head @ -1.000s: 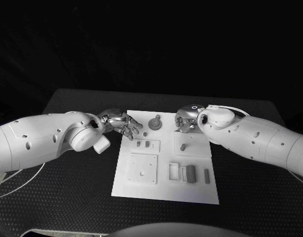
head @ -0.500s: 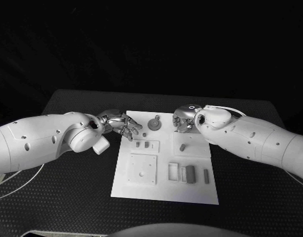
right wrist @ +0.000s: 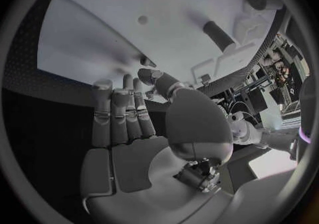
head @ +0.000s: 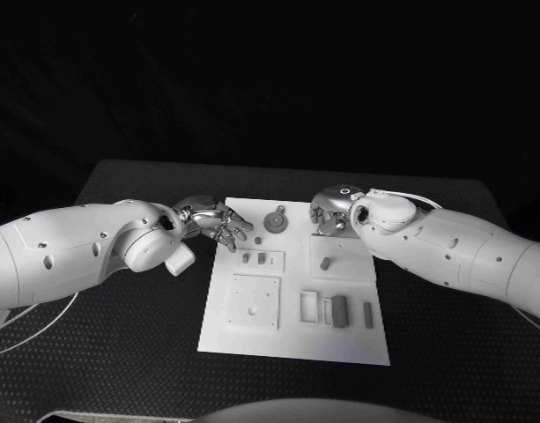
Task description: Assemble the parts on the task board
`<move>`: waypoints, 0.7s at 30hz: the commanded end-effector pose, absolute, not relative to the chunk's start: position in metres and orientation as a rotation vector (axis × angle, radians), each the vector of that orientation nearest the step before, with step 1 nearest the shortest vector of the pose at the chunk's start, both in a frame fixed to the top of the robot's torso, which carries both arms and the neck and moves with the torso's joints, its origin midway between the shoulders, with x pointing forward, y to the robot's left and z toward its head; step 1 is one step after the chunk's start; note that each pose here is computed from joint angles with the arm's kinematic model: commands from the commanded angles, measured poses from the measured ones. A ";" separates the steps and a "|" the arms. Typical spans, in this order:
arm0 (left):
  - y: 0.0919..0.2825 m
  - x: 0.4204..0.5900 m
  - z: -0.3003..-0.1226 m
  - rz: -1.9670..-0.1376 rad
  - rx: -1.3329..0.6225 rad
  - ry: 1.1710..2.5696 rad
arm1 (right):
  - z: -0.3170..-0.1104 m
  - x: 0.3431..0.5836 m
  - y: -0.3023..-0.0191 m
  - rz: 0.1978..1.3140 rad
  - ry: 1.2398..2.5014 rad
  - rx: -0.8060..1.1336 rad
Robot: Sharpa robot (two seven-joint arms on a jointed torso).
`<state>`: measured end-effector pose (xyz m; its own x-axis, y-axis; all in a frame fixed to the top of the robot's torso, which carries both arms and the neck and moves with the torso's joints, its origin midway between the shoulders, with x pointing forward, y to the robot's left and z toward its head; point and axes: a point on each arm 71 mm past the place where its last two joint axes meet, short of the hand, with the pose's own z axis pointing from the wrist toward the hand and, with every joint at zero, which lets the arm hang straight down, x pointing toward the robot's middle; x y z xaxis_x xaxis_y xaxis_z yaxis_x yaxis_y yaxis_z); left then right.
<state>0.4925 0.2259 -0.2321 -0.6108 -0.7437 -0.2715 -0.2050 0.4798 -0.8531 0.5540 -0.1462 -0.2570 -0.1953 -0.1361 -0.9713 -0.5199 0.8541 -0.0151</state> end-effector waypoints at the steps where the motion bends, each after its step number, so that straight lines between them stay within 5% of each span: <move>1: 0.224 0.492 -0.231 -1.103 -0.764 2.093 | -0.250 0.552 -0.145 0.416 1.669 -0.482; 21: 0.227 0.492 -0.231 -1.099 -0.768 2.090 | -0.258 0.543 -0.156 0.423 1.823 -0.520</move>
